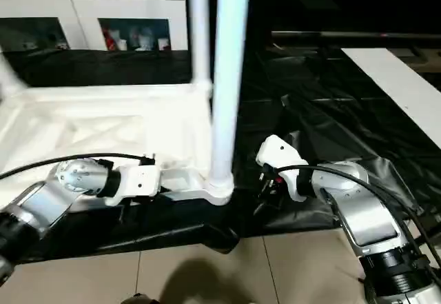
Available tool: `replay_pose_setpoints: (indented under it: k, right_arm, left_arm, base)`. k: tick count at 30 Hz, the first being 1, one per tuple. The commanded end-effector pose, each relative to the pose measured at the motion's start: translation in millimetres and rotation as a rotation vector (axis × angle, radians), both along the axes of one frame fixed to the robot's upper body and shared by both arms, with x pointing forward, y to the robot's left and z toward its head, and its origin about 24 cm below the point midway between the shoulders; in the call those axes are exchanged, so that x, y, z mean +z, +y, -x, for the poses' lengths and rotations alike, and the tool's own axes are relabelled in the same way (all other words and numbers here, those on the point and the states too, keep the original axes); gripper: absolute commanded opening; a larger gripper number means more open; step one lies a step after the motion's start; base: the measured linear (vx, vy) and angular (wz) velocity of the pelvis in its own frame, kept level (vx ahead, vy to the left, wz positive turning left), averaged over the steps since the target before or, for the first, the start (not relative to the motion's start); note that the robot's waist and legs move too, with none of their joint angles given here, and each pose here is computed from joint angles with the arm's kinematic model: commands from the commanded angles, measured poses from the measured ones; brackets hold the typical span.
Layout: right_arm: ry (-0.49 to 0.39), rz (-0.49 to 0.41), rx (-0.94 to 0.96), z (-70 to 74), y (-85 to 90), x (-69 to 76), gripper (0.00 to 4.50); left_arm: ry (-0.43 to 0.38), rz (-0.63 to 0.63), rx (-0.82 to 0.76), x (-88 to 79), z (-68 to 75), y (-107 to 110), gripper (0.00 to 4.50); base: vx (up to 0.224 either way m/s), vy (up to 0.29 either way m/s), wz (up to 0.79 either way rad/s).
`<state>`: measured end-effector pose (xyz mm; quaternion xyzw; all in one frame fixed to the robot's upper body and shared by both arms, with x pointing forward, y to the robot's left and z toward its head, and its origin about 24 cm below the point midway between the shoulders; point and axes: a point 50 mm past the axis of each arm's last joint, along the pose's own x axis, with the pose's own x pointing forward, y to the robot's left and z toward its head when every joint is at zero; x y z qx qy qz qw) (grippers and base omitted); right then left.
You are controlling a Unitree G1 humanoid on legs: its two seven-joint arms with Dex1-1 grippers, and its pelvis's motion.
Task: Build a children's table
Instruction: Rotate table base
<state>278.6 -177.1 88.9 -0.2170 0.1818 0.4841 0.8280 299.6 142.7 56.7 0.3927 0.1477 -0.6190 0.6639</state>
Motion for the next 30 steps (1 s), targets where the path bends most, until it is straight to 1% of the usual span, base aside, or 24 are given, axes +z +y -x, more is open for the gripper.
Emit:
replay_pose_setpoints:
  k: [1,5,8,10,12,19,20,21,22,23,24,28,30]
  right_arm:
    - [-0.010,0.011,-0.004,-1.7,-0.3,-0.4,3.97]
    - [-0.011,0.012,-0.005,-2.6,0.0,-0.6,3.97]
    - [-0.017,0.017,-0.009,-4.5,0.7,-1.0,3.97]
    - [-0.025,0.023,-0.014,-5.4,0.8,-1.5,3.97]
    - [-0.025,0.020,-0.017,-5.5,0.6,-1.6,3.97]
    - [-0.025,0.020,-0.017,-5.5,0.6,-1.6,3.97]
    - [-0.024,0.019,-0.019,-5.4,0.6,-1.7,3.97]
    - [-0.024,0.019,-0.019,-5.4,0.6,-1.7,3.97]
    - [-0.033,0.011,-0.032,-6.8,1.6,-1.3,3.97]
    - [-0.035,0.010,-0.034,-7.0,1.7,-1.3,3.97]
    - [-0.038,0.007,-0.039,-7.1,2.6,-1.4,3.97]
    - [-0.038,0.004,-0.042,-5.5,3.0,-1.9,3.97]
    - [-0.038,0.005,-0.047,-3.9,1.6,-2.2,3.97]
  left_arm:
    - [-0.104,0.022,-0.088,12.9,-5.5,-14.2,0.10]
    - [-0.121,0.021,-0.075,12.6,-9.8,-14.6,0.10]
    - [-0.126,0.039,0.030,10.9,-17.5,-8.1,0.10]
    - [-0.142,0.060,0.075,10.8,-19.8,-5.8,0.10]
    - [-0.094,0.125,0.121,11.3,-18.5,-5.3,0.10]
    - [-0.094,0.125,0.121,11.3,-18.5,-5.3,0.10]
    - [-0.034,0.175,0.138,12.2,-16.5,-5.7,0.10]
    - [-0.034,0.175,0.138,12.2,-16.5,-5.7,0.10]
    - [0.053,0.320,0.186,18.4,-15.7,-11.9,0.10]
    - [0.064,0.339,0.191,19.2,-15.6,-12.8,0.10]
    - [0.096,0.387,0.197,20.2,-15.9,-15.4,0.10]
    - [0.117,0.398,0.198,17.1,-17.7,-17.4,0.10]
    - [0.140,0.388,0.211,12.5,-20.1,-18.2,0.10]
  base:
    - [0.000,0.000,0.00]
    - [0.000,0.000,0.00]
    - [0.000,0.000,0.00]
    - [0.000,0.000,0.00]
    - [0.000,0.000,0.00]
    - [0.000,0.000,0.00]
    - [0.000,0.000,0.00]
    - [0.000,0.000,0.00]
    - [0.000,0.000,0.00]
    - [0.000,0.000,0.00]
    - [0.000,0.000,0.00]
    - [0.000,0.000,0.00]
    - [0.000,0.000,0.00]
